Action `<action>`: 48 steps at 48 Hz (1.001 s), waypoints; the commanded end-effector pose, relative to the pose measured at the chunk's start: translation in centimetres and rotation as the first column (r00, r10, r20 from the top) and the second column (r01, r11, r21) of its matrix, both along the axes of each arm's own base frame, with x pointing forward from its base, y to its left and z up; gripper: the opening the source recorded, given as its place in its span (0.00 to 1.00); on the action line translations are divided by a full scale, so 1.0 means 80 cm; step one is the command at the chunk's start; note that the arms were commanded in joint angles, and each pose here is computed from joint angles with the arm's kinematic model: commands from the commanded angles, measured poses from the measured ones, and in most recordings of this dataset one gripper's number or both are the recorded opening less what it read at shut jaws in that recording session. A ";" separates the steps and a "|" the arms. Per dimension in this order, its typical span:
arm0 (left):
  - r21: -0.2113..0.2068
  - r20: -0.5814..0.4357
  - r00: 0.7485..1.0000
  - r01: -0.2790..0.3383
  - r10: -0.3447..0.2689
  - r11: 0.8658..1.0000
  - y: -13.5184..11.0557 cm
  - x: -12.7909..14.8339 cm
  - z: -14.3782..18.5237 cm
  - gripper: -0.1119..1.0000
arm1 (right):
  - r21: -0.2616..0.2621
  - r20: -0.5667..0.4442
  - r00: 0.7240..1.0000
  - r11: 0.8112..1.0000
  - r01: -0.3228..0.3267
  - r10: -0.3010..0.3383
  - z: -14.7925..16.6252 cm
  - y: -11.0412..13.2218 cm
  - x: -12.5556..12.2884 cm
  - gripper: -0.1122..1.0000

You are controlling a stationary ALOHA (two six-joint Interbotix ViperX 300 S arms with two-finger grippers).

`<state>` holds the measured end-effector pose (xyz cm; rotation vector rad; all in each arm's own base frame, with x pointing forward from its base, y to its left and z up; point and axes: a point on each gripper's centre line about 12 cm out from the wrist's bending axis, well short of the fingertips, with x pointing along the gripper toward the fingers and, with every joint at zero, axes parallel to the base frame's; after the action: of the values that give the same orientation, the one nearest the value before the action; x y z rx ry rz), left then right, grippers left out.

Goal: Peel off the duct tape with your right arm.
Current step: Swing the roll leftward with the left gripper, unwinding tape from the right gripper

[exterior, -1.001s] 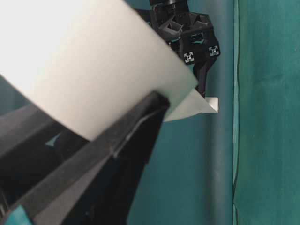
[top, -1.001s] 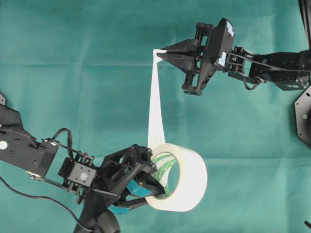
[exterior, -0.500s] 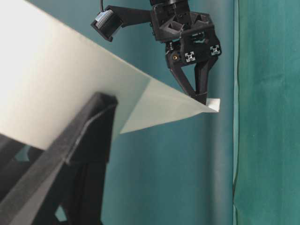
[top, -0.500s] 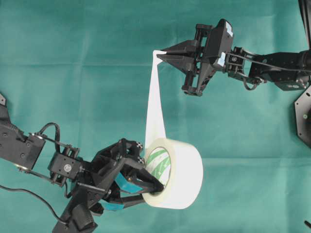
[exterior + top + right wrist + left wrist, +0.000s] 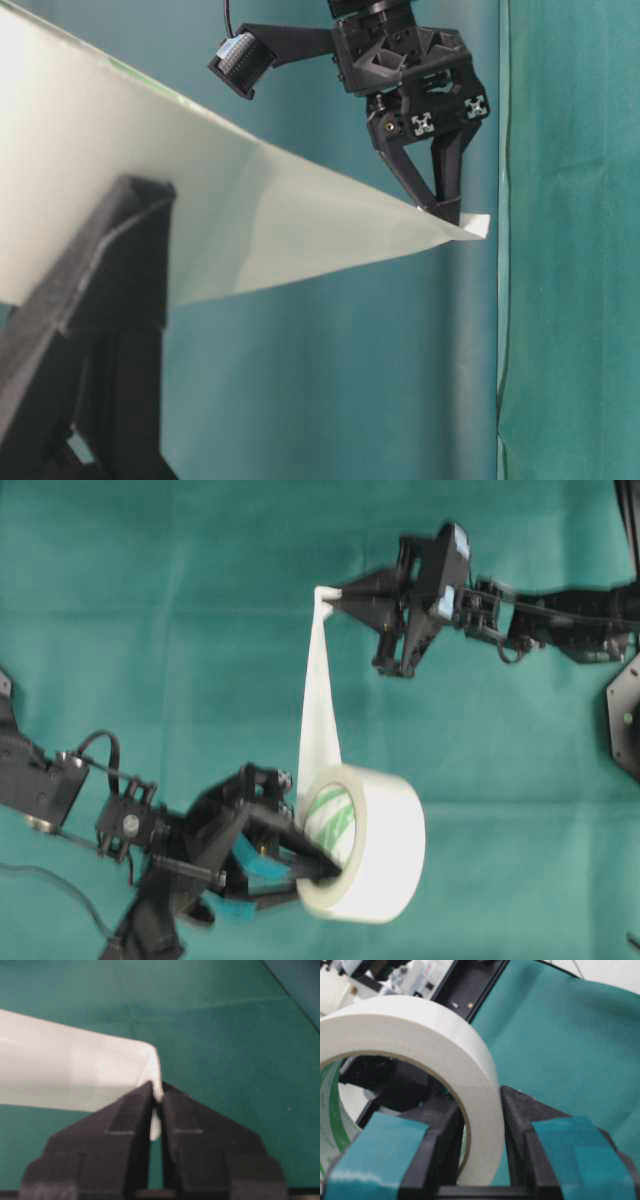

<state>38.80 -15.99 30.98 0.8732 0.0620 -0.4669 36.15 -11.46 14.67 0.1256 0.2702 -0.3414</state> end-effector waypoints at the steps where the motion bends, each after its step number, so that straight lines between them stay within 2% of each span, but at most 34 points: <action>1: -0.040 0.117 0.990 0.089 -0.084 0.995 -0.036 -0.029 0.050 0.29 | 0.008 0.011 0.997 0.997 0.082 -0.082 0.005 -0.034 -0.008 0.02; 23: -0.038 0.085 0.993 0.085 -0.082 0.996 -0.033 -0.033 0.034 0.29 | 0.005 0.014 0.997 0.997 0.080 -0.080 0.007 -0.034 -0.008 0.02; 32: -0.046 0.037 0.998 0.056 -0.055 0.997 -0.018 -0.039 0.016 0.29 | 0.008 0.006 0.997 0.997 0.078 -0.078 0.009 -0.034 -0.009 0.02; 37: -0.069 0.011 0.999 0.038 -0.037 0.997 -0.009 -0.044 0.008 0.29 | 0.009 0.006 0.997 0.997 0.079 -0.079 0.010 -0.034 -0.010 0.02; 48: -0.157 -0.058 0.998 0.000 -0.009 0.988 0.002 -0.062 -0.002 0.29 | 0.007 0.010 0.997 0.997 0.079 -0.079 0.012 -0.034 -0.009 0.02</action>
<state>35.14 -14.92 28.46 0.7388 0.1521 -0.4870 35.85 -12.20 14.46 0.1346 0.2930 -0.3625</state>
